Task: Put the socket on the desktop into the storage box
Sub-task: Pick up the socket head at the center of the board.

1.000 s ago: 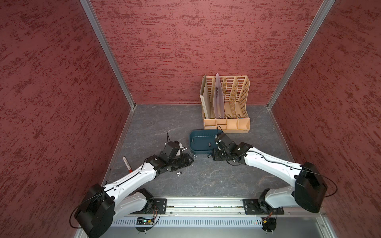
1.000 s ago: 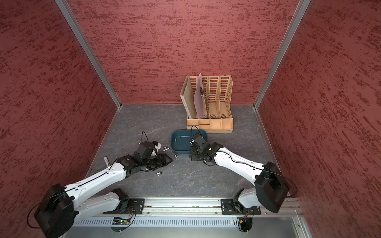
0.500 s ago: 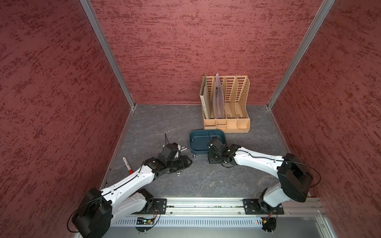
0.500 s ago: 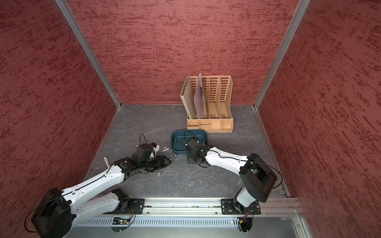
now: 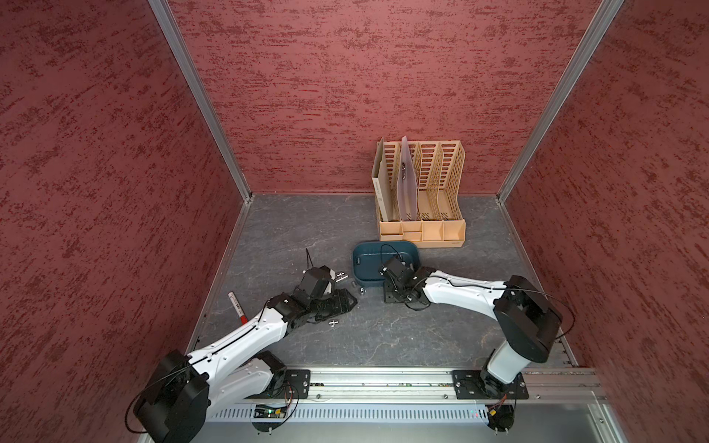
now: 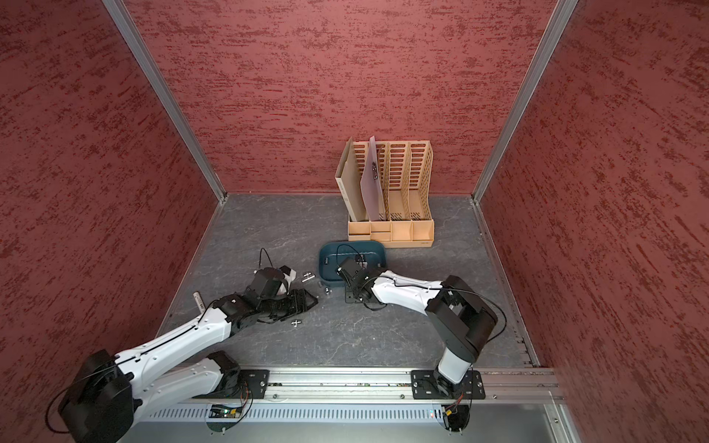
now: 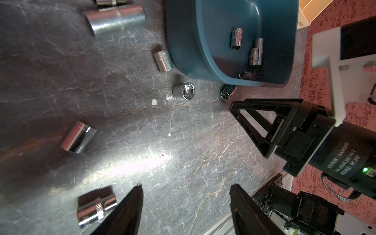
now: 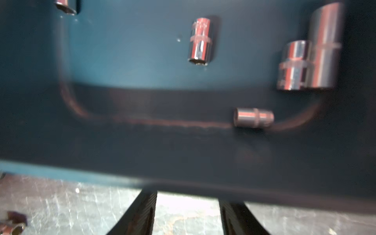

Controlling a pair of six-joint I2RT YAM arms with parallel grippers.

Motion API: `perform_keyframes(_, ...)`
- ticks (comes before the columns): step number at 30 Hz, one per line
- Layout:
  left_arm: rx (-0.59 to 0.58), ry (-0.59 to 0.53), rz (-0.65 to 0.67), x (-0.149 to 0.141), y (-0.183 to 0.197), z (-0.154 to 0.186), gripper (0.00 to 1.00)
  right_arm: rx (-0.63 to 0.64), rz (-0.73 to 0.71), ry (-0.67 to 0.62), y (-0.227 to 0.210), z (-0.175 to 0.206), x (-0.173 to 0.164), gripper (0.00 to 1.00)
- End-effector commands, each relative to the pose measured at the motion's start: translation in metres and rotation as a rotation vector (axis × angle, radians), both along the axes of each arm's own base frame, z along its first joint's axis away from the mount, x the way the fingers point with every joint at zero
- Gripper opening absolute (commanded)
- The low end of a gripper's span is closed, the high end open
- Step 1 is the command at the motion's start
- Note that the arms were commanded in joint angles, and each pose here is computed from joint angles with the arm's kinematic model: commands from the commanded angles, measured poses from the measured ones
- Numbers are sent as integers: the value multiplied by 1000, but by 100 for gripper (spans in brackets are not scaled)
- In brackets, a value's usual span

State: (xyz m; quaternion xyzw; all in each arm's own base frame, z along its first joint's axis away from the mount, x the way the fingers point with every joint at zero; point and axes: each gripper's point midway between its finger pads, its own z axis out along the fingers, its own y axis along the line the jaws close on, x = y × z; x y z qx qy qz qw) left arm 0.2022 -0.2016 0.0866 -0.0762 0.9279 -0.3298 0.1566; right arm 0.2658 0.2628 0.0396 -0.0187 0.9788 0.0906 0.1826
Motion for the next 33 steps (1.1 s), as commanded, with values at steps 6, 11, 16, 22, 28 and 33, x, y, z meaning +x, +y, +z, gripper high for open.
perform_keyframes(6,3,2,2,-2,4,-3,71,-6,-43,-44,13,1,19,54)
perform_keyframes(11,7,5,6,-3,6,-5,70,-15,-56,-34,15,-6,21,52)
perform_keyframes(16,5,6,8,-3,6,-6,70,-33,-70,-31,12,-12,22,51)
perform_keyframes(22,5,7,10,-3,7,-7,70,-52,-82,-31,10,-19,24,49)
perform_keyframes(28,4,8,12,-2,7,-8,70,-57,-81,-23,10,-25,23,43)
perform_keyframes(33,4,13,13,-2,7,-10,70,-52,-82,-14,9,-27,20,37)
